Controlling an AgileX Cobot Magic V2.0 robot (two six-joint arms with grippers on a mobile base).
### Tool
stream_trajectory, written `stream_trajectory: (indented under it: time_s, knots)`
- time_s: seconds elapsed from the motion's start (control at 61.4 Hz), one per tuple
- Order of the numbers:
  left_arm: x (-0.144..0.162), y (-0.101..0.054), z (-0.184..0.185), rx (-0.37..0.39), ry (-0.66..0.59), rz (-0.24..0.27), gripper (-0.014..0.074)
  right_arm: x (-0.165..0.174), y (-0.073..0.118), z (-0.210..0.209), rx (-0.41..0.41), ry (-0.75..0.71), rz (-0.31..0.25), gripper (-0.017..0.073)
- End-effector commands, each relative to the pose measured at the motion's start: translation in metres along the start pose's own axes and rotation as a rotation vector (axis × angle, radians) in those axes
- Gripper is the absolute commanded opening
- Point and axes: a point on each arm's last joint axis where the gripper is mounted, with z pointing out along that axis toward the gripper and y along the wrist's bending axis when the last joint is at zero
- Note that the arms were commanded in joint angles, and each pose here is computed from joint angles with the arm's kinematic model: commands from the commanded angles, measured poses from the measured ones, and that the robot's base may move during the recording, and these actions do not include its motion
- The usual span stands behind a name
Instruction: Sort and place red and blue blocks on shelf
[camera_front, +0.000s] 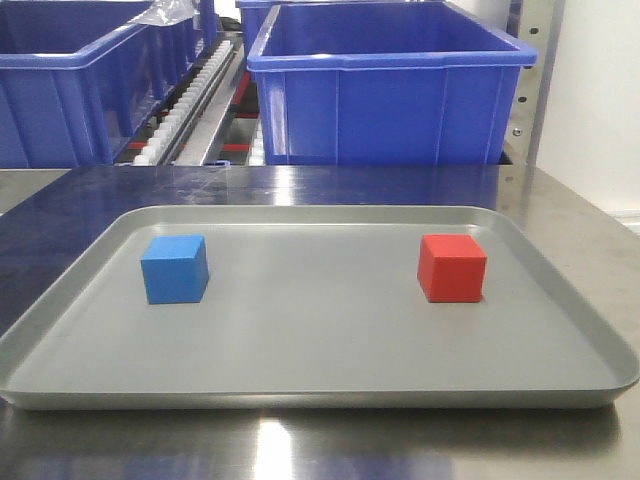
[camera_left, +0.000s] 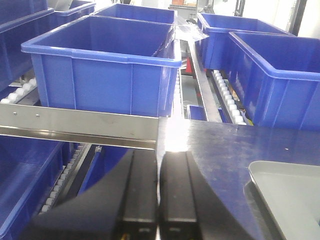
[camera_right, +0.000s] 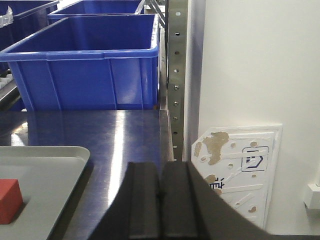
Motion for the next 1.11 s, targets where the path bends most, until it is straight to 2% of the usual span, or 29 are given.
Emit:
stream_trajectory:
  time_s: [0.0, 0.7, 0.814, 1.091]
  knots:
    - [0.000, 0.001, 0.000, 0.000, -0.062, -0.012, 0.0122, -0.017, 0.001, -0.003, -0.005, -0.130, -0.007, 0.0022]
    - [0.000, 0.001, 0.000, 0.000, -0.062, -0.012, 0.0122, -0.029, 0.002, -0.005, -0.008, -0.152, -0.006, 0.0022]
    - [0.000, 0.001, 0.000, 0.000, -0.062, -0.012, 0.0122, -0.040, 0.003, -0.004, -0.008, -0.079, -0.007, 0.0022]
    - [0.000, 0.001, 0.000, 0.000, -0.062, -0.012, 0.0122, -0.065, 0.006, 0.015, 0.000, 0.251, -0.011, 0.0022]
